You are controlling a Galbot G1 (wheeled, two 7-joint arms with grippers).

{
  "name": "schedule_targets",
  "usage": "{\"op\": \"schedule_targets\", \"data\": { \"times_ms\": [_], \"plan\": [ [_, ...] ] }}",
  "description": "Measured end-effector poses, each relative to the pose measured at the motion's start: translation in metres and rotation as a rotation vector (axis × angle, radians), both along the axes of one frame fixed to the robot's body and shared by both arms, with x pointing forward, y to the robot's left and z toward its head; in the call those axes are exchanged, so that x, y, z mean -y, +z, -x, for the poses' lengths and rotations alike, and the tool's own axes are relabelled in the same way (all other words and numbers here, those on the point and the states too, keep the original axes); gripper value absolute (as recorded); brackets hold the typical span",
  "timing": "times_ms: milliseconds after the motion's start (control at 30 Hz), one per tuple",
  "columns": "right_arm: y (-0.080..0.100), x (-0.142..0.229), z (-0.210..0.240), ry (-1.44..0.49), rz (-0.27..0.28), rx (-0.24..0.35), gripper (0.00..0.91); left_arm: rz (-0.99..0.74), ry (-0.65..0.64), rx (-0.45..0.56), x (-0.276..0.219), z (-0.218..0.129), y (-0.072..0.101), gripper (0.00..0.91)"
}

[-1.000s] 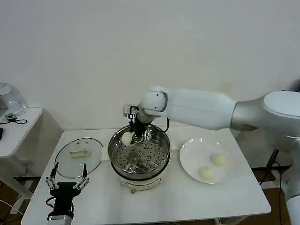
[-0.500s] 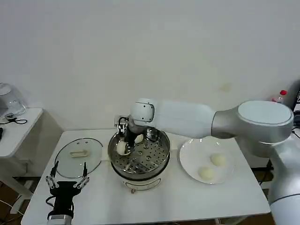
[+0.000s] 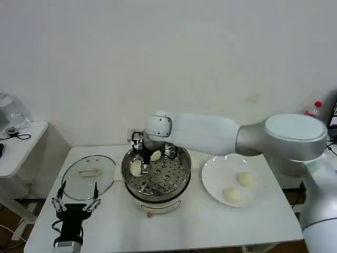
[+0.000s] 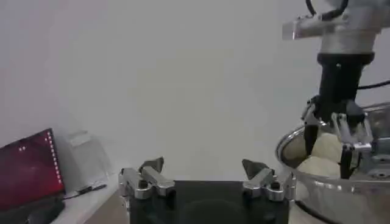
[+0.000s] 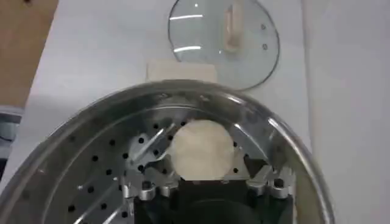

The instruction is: Take steamed baozi put them in steamer then cover it.

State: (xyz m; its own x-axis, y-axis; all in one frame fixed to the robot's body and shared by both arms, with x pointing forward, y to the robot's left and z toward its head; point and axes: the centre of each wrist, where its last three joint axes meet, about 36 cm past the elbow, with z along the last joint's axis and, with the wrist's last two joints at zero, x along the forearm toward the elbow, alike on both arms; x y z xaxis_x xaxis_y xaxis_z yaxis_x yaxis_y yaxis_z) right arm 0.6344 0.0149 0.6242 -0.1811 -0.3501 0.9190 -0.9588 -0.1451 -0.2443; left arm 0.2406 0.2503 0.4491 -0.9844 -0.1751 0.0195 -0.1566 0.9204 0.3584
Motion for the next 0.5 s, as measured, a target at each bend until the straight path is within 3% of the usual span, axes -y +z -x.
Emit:
{"op": "schedule_targets", "data": {
  "times_ms": [333,500],
  "plan": [
    [0.060,0.098,0.002,0.009,0.062,0.086,0.907,0.002,-0.022,-0.020,0.002,0.001,-0.005,0.907],
    [0.070,0.161,0.010,0.018,0.095,0.103,0.907,-0.003,-0.030,-0.026,0.004,0.001,-0.007,0.907]
  ]
}}
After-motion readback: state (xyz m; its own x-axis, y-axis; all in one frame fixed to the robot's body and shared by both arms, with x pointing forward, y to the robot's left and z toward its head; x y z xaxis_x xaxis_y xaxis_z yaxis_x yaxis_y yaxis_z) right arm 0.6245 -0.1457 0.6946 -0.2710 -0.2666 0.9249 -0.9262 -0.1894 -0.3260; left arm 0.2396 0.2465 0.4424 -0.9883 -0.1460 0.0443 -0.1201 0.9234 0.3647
